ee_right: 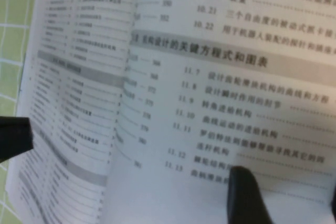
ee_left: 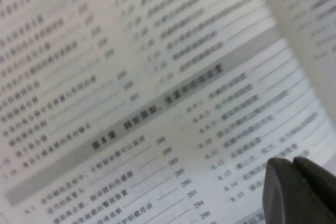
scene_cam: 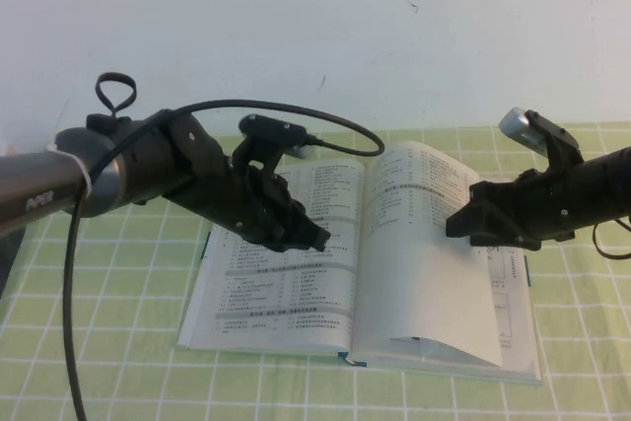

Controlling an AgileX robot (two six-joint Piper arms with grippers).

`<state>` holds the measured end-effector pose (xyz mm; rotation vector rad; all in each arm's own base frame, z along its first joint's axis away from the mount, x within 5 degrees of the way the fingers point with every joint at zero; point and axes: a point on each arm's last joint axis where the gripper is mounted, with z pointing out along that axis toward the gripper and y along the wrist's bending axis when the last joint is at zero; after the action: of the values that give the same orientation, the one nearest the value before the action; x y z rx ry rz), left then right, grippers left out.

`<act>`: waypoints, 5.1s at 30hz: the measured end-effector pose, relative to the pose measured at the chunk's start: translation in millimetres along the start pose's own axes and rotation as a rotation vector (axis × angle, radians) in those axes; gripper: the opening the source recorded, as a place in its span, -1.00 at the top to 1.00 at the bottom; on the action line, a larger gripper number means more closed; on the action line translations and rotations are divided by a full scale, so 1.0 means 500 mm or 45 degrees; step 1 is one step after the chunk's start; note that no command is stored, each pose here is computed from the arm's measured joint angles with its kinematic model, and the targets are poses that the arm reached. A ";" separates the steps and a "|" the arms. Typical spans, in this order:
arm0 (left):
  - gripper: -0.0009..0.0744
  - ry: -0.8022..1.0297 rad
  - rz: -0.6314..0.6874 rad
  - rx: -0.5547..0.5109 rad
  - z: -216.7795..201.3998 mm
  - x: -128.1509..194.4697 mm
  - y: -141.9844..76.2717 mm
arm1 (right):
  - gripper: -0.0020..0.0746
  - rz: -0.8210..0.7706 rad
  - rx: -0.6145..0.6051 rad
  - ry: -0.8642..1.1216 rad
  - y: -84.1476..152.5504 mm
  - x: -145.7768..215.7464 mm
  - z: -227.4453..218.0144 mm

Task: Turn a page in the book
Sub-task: Open the closed book

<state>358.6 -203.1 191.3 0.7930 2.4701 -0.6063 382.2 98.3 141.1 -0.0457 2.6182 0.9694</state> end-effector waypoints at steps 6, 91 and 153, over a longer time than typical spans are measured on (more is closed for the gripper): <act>0.99 -0.103 0.094 -0.012 -0.064 -0.027 -0.022 | 0.05 -0.013 -0.020 -0.022 0.003 -0.003 0.000; 0.99 0.130 0.474 0.108 0.130 0.040 -0.255 | 0.95 -0.164 0.087 0.226 -0.053 0.018 -0.072; 0.99 0.070 0.677 0.221 0.013 0.014 -0.296 | 0.95 -0.012 -0.110 0.131 -0.080 0.017 -0.001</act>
<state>263.3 -312.5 220.8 1.4822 2.1315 -0.6031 380.1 68.1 113.9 -0.1321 2.6643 1.1040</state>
